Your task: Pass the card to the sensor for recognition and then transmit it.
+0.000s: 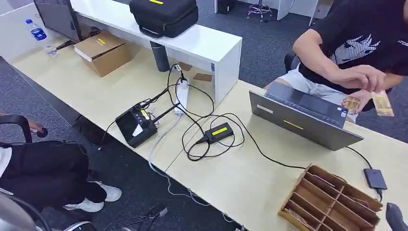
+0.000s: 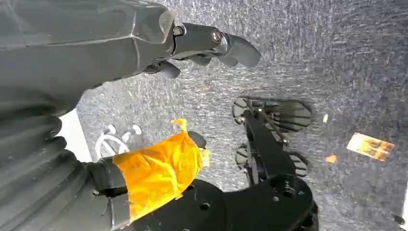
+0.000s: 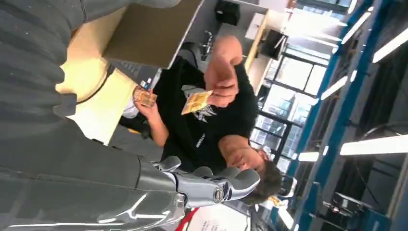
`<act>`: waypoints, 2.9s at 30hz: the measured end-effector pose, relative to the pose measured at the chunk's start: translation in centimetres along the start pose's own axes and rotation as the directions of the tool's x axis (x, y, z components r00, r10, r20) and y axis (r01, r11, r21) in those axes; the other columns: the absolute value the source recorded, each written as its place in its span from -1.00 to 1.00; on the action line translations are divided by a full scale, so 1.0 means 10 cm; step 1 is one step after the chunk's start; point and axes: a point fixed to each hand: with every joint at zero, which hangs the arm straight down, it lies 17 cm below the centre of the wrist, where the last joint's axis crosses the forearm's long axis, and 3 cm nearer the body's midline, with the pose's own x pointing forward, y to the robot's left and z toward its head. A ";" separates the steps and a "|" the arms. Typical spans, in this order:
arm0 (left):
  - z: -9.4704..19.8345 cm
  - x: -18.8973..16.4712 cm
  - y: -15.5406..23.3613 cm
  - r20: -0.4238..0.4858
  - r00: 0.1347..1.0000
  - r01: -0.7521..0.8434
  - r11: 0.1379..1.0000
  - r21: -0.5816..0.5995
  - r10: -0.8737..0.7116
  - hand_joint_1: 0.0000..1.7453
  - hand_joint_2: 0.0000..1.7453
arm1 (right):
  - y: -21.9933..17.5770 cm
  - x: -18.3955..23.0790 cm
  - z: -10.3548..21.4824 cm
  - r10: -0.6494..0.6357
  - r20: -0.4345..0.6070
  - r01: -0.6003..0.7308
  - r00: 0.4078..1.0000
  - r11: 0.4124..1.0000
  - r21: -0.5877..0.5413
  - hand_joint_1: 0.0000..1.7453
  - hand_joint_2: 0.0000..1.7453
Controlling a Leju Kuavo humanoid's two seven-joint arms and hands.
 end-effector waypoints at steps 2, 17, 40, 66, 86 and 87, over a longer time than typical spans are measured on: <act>0.00 0.07 0.00 0.005 1.000 0.017 1.000 -0.001 -0.017 -1.00 1.00 | 0.12 -0.07 -0.12 0.049 -0.008 -0.048 0.999 0.998 0.032 -1.00 1.00; 0.00 0.20 0.01 -0.011 0.994 0.107 0.994 -0.003 -0.107 -1.00 1.00 | 0.63 -0.60 -0.71 0.363 -0.054 -0.349 0.930 0.921 0.173 0.50 1.00; 0.00 0.23 0.06 -0.037 0.978 0.205 0.979 -0.002 -0.205 -1.00 1.00 | 1.00 0.00 -0.97 0.465 0.202 -0.487 0.862 0.870 0.077 0.82 1.00; 0.00 -0.06 0.09 -0.033 0.997 0.071 0.997 0.012 -0.071 -1.00 1.00 | 0.85 -0.22 0.37 0.260 0.067 -0.269 0.963 0.930 0.249 1.00 1.00; 0.00 -0.05 0.02 -0.024 0.997 0.071 0.997 0.006 -0.071 -1.00 1.00 | -0.43 -1.50 0.35 0.579 -0.288 -0.562 0.763 0.814 0.148 1.00 1.00; 0.00 -0.05 0.02 -0.024 0.997 0.071 0.997 0.006 -0.071 -1.00 1.00 | -0.51 -1.55 0.37 0.585 -0.309 -0.570 0.750 0.809 0.144 1.00 1.00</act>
